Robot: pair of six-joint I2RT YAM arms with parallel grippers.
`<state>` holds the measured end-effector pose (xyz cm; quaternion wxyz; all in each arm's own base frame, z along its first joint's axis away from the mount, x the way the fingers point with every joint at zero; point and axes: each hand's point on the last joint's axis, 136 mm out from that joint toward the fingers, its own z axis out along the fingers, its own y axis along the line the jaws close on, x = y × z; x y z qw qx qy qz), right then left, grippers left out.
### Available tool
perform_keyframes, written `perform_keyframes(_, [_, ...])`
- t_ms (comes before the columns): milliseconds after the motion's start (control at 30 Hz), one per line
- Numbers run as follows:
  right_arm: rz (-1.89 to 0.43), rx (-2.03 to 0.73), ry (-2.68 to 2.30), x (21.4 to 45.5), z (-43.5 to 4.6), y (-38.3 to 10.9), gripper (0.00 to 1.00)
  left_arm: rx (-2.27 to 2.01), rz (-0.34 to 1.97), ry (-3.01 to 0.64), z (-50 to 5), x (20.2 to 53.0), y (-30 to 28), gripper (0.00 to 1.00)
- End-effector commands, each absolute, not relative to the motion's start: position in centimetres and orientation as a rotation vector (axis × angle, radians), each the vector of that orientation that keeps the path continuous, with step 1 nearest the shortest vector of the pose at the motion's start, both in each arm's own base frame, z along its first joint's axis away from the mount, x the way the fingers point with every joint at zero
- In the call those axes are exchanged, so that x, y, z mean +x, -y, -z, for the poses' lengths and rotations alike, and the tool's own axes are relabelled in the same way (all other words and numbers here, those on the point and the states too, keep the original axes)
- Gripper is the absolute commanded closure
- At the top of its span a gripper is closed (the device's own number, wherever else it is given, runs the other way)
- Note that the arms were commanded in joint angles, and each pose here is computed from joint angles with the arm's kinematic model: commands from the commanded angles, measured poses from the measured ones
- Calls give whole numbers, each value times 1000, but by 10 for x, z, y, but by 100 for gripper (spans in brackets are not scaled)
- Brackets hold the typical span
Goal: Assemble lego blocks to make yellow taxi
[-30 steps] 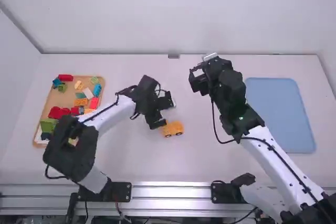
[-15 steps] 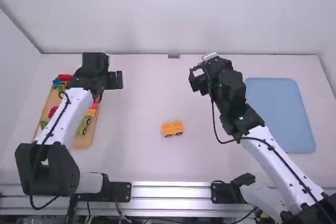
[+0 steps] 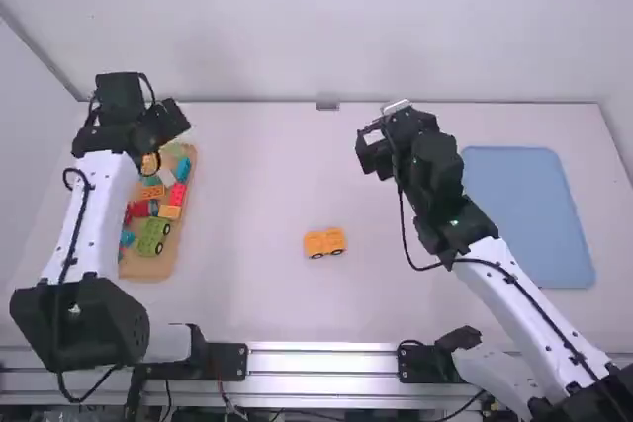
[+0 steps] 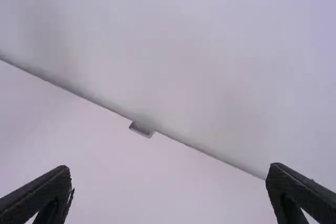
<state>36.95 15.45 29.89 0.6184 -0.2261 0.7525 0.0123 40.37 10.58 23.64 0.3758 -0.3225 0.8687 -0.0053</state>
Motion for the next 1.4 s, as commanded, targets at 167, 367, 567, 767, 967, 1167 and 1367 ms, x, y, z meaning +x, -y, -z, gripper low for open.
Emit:
perform_keyframes(167, [-16,-477,-1690,371,-322,-144,1,-1458,-8,-2108,-184,376,-157,1])
perform_keyframes(367, [2,-453,-1694,375,-323,-134,2,-1619,226,-2173,-146,376,-157,1])
perform_keyframes(567, [4,-449,-1694,376,-323,-132,2,-1693,277,-2201,-128,367,-159,1])
perform_keyframes(767, [-4,-460,-1691,374,-323,-137,1,-1794,226,-2196,-122,352,-158,1])
perform_keyframes(967, [-14,-468,-1685,373,-324,-141,2,-1910,93,-2226,-99,336,-159,0])
perform_keyframes(1167, [-15,-464,-1688,373,-324,-140,2,-1958,55,-2331,-62,332,-158,11])
perform_keyframes(1367, [-14,-464,-1688,373,-324,-140,2,-2013,22,-2392,-41,327,-155,15])
